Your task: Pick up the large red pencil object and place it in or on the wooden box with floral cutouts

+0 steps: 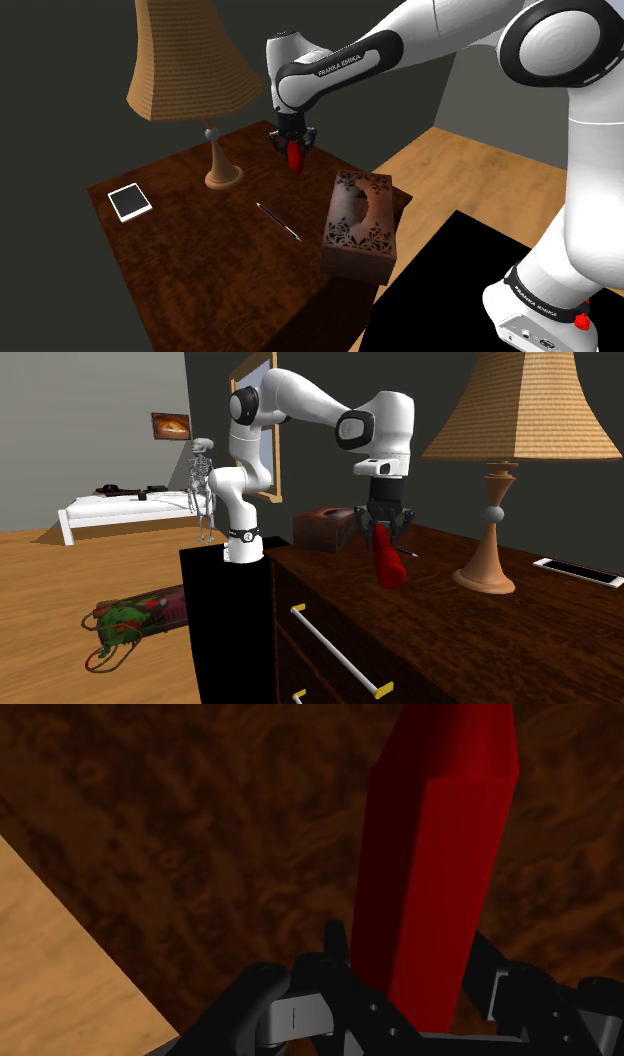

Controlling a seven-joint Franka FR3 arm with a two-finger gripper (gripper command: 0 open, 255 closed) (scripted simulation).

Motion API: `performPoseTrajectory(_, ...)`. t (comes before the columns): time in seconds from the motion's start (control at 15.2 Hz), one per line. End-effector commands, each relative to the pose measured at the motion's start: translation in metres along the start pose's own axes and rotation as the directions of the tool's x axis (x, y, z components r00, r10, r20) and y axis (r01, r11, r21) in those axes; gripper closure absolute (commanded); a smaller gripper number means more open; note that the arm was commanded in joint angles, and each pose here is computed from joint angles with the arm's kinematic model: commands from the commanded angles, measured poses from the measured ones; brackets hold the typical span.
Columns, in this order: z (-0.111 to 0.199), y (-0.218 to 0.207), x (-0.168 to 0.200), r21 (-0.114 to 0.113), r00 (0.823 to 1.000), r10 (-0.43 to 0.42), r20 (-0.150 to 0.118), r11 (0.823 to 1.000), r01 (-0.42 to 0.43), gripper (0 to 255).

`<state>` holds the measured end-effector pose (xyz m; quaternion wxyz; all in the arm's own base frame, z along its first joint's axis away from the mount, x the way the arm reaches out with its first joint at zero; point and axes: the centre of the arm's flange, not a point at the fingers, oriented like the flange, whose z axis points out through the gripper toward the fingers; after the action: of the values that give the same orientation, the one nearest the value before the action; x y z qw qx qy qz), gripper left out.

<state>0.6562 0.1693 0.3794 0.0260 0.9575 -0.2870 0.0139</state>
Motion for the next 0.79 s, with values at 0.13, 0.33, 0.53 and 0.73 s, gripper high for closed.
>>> performPoseTrajectory(0.13,-0.022,0.001,0.001,0.0,1.0,0.0,0.0,1.0,0.0,255)
performPoseTrajectory(0.33,-0.037,0.002,0.002,0.0,1.0,0.0,0.0,1.0,0.0,255)
performPoseTrajectory(0.53,-0.053,0.002,0.002,0.0,1.0,0.0,0.0,1.0,0.0,255)
performPoseTrajectory(0.73,-0.069,0.003,0.003,0.0,1.0,0.0,0.0,1.0,0.0,255)
